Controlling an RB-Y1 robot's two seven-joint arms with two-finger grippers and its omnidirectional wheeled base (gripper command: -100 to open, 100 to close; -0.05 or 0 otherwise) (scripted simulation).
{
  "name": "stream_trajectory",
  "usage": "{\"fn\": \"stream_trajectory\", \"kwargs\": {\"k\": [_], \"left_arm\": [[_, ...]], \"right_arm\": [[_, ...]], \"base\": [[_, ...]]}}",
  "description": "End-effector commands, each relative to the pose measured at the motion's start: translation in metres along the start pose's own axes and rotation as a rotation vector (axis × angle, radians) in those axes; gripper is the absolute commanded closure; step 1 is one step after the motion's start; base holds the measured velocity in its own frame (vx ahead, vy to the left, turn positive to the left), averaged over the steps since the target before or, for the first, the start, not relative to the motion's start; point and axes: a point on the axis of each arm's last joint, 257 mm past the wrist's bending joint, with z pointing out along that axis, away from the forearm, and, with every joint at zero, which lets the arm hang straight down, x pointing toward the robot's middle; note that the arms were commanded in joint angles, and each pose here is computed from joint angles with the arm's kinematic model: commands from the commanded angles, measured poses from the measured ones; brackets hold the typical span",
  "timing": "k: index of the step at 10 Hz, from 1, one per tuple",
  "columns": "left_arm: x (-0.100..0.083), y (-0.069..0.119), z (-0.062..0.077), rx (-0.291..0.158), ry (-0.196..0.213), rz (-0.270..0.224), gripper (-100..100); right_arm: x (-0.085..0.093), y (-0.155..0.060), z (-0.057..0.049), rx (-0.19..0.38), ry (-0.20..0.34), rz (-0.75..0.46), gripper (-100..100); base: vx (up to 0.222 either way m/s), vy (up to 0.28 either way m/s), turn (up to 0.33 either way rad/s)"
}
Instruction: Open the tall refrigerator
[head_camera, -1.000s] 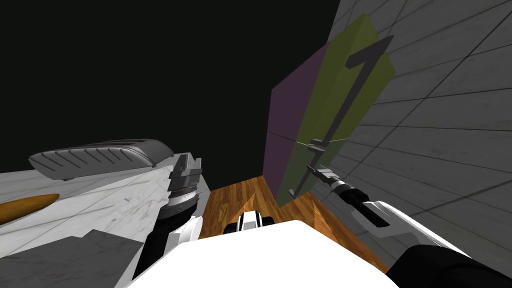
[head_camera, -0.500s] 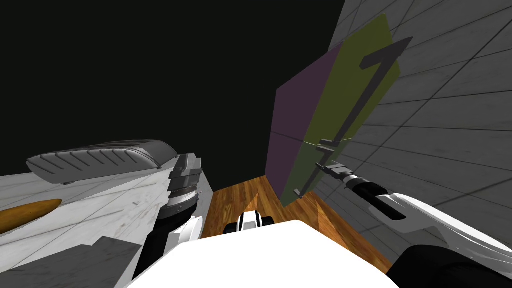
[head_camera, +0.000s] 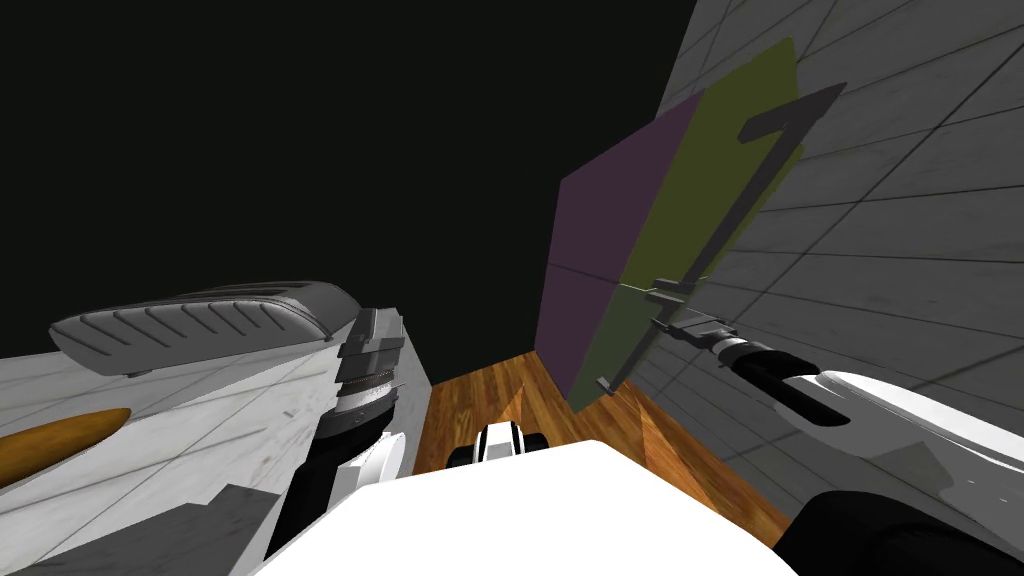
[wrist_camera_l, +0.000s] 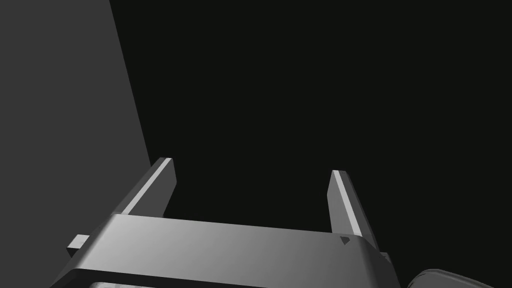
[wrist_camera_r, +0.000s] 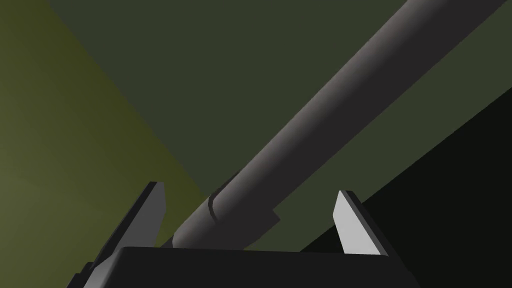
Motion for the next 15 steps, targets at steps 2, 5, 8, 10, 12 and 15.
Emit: {"fn": "stream_trajectory", "kwargs": {"k": [2,5,8,10,12,15], "left_arm": [[0.0,0.0,0.0,0.0,0.0,0.0,0],[0.0,0.0,0.0,0.0,0.0,0.0,0],[0.0,0.0,0.0,0.0,0.0,0.0,0],[0.0,0.0,0.0,0.0,0.0,0.0,0],[0.0,0.0,0.0,0.0,0.0,0.0,0],[0.0,0.0,0.0,0.0,0.0,0.001,0]], "right_arm": [[-0.009,-0.021,0.004,0.026,0.004,-0.073,-100],[0.004,-0.05,0.007,0.093,0.056,-0.079,-100],[0.002,-0.046,0.006,0.084,0.049,-0.079,100],[-0.006,-0.03,0.005,0.047,0.02,-0.077,100],[-0.011,-0.033,0.005,0.053,0.009,-0.069,100],[-0.037,0.003,0.009,-0.056,-0.072,-0.065,100]], "base": [[0.012,0.063,-0.015],[-0.083,-0.012,0.265],[-0.04,-0.012,0.002],[0.098,0.004,-0.273],[0.084,0.018,-0.13],[-0.078,-0.168,-0.168]]}}
